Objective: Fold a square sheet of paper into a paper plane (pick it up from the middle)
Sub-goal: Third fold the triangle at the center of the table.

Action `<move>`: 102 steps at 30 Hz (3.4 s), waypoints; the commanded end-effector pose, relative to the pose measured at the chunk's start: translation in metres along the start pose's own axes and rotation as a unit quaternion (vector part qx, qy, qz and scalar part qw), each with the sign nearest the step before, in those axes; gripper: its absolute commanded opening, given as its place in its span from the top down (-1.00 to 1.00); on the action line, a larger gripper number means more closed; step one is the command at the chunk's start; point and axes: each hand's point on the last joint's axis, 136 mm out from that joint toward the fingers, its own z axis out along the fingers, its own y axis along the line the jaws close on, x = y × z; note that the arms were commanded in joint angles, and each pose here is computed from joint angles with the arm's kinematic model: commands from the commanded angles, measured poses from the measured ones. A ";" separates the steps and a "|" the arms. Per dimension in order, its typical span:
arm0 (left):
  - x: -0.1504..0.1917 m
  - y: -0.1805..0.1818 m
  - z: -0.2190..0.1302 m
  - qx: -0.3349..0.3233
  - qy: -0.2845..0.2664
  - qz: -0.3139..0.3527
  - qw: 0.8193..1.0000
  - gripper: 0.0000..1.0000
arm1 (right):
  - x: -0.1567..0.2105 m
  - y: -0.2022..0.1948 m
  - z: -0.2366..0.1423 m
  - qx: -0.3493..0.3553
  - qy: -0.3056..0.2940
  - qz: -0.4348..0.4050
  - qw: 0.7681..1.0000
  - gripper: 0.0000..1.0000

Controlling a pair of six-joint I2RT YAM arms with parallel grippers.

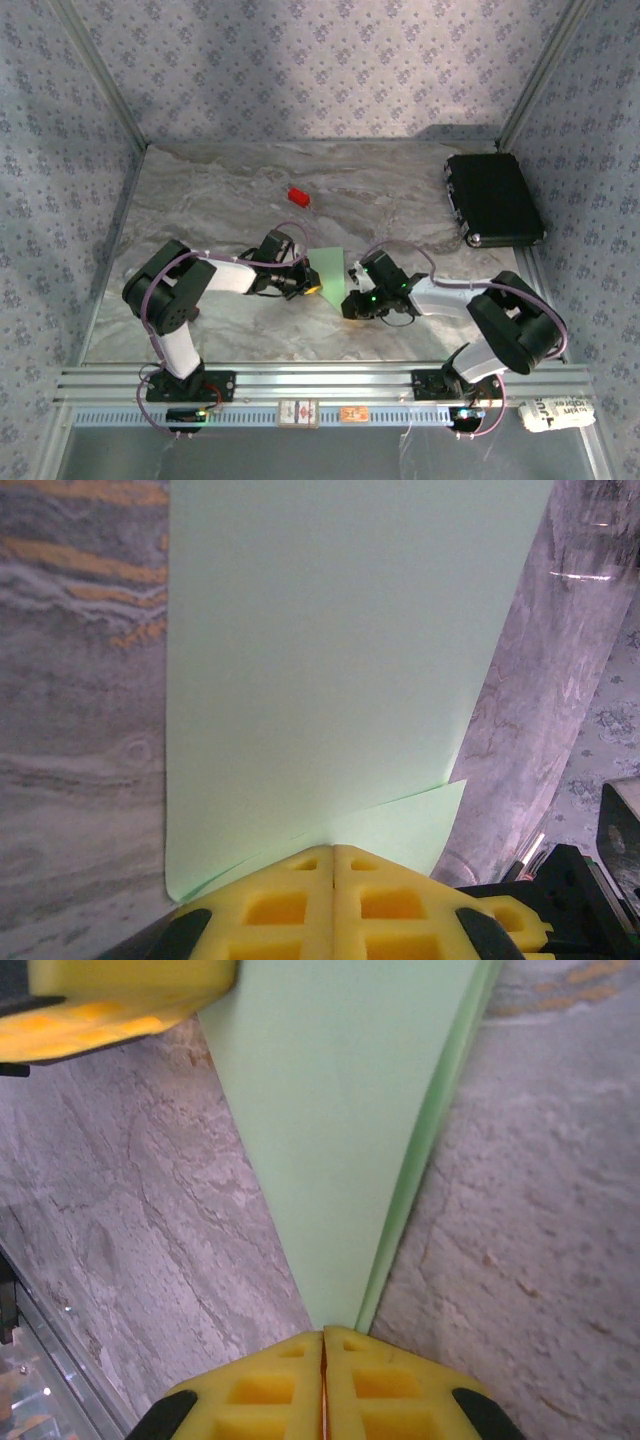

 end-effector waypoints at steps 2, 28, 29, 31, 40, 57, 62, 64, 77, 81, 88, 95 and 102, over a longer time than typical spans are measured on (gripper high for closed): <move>0.007 0.045 0.002 -0.074 0.010 -0.041 0.996 1.00 | 0.020 -0.013 -0.009 0.016 0.025 0.027 0.999 0.82; 0.002 0.033 0.000 -0.062 0.008 -0.021 0.998 1.00 | -0.012 -0.007 0.025 0.008 0.031 0.102 0.994 0.85; 0.001 0.029 -0.001 -0.059 0.007 -0.015 0.998 1.00 | -0.008 -0.009 0.026 0.007 0.034 0.108 0.994 0.86; -0.004 0.018 -0.003 -0.051 0.004 0.003 0.999 1.00 | -0.001 -0.013 0.028 0.006 0.039 0.119 0.992 0.89; -0.008 -0.019 -0.018 -0.034 -0.016 0.049 0.998 0.90 | -0.003 -0.016 0.032 0.004 0.028 0.141 0.990 0.97; 0.021 0.014 0.010 -0.088 -0.001 0.011 0.996 0.97 | -0.003 -0.018 0.032 0.009 0.024 0.143 0.989 1.00; 0.010 0.030 0.004 -0.104 -0.019 0.002 0.994 0.98 | 0.003 -0.022 0.033 0.016 0.030 0.143 0.989 1.00; 0.005 0.034 0.000 -0.105 -0.023 -0.003 0.994 0.98 | 0.005 -0.024 0.032 0.019 0.032 0.144 0.989 1.00; -0.028 0.042 -0.015 -0.103 -0.035 -0.016 0.994 0.96 | 0.008 -0.025 0.030 0.023 0.035 0.140 0.989 1.00; -0.034 0.052 -0.022 -0.113 -0.038 -0.024 0.993 0.96 | 0.009 -0.026 0.029 0.023 0.037 0.139 0.989 1.00; -0.046 0.058 -0.033 -0.120 -0.047 -0.032 0.991 0.96 | 0.008 -0.025 0.028 0.023 0.038 0.135 0.990 1.00; -0.055 0.037 -0.045 -0.119 -0.053 -0.007 0.991 0.95 | 0.004 -0.023 0.027 0.021 0.040 0.132 0.990 1.00; -0.053 0.001 -0.057 -0.068 -0.065 0.028 0.995 0.89 | -0.001 -0.019 0.026 0.017 0.041 0.125 0.991 1.00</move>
